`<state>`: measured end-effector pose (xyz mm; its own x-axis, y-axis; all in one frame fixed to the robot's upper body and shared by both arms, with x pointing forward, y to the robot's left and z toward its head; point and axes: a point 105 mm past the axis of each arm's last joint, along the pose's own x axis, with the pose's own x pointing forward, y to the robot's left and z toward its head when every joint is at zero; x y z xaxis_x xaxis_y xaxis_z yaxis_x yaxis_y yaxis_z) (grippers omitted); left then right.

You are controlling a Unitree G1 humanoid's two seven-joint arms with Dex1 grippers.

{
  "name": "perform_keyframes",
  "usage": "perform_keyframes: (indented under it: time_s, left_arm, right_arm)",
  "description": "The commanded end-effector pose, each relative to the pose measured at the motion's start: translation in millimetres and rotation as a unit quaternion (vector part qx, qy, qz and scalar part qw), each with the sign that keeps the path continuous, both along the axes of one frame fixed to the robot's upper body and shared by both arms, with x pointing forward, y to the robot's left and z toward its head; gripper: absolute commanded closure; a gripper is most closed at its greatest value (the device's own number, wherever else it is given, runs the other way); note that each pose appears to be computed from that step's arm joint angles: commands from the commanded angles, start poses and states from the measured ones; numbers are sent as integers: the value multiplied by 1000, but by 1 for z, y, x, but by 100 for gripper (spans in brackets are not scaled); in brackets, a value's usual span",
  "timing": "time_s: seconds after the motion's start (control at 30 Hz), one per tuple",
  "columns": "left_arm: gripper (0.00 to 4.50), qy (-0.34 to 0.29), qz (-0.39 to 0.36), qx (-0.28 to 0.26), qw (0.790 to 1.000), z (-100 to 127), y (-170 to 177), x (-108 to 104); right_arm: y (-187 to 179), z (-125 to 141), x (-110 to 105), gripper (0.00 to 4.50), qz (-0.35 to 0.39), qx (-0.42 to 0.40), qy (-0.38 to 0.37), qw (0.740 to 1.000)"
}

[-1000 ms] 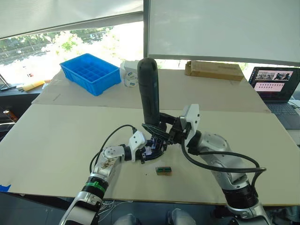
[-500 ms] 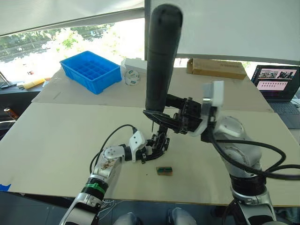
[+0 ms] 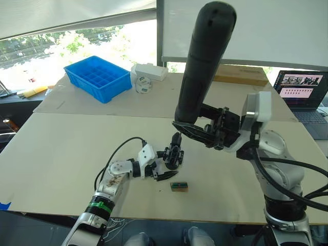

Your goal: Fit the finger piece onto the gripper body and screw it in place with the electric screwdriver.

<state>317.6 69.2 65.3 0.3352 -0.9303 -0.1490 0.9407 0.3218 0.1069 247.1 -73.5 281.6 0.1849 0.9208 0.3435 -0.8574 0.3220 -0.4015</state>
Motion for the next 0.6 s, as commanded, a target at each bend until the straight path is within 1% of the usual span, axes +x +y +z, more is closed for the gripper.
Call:
perform_keyframes:
  time_s: [0.03, 0.17, 0.27, 0.3, 0.37, 0.4, 0.47, 0.53, 0.6]
  left_arm:
    - [6, 31, 32, 20, 999, -10, 43, -4]
    - [6, 31, 25, 28, 999, 2, 77, -10]
    - [6, 34, -2, 31, 999, 16, 110, -23]
    - [6, 30, -8, 34, 999, 20, 120, -26]
    - [6, 12, 7, 42, 999, 26, 138, -24]
    - [6, 2, 13, 43, 999, 28, 143, -23]
    - [6, 4, 13, 54, 998, 26, 157, -27]
    - [6, 9, 4, 71, 997, 24, 169, -34]
    - [6, 3, -7, 62, 998, 30, 167, -36]
  right_arm:
    - [-23, 17, -17, 261, -26, 16, -30, 999]
    - [-48, 10, -22, 261, -74, -4, -15, 997]
    - [-73, 7, -23, 261, -137, 19, 4, 990]
    - [-81, 3, -24, 261, -156, 15, 8, 988]
    - [-99, -10, -28, 261, -193, 7, 20, 981]
    - [-104, -14, -30, 261, -205, 3, 25, 978]
    - [-118, -27, -35, 261, -229, -23, 36, 972]
    - [-134, -30, -38, 261, -266, -21, 37, 963]
    - [-137, -32, -41, 261, -276, -20, 34, 960]
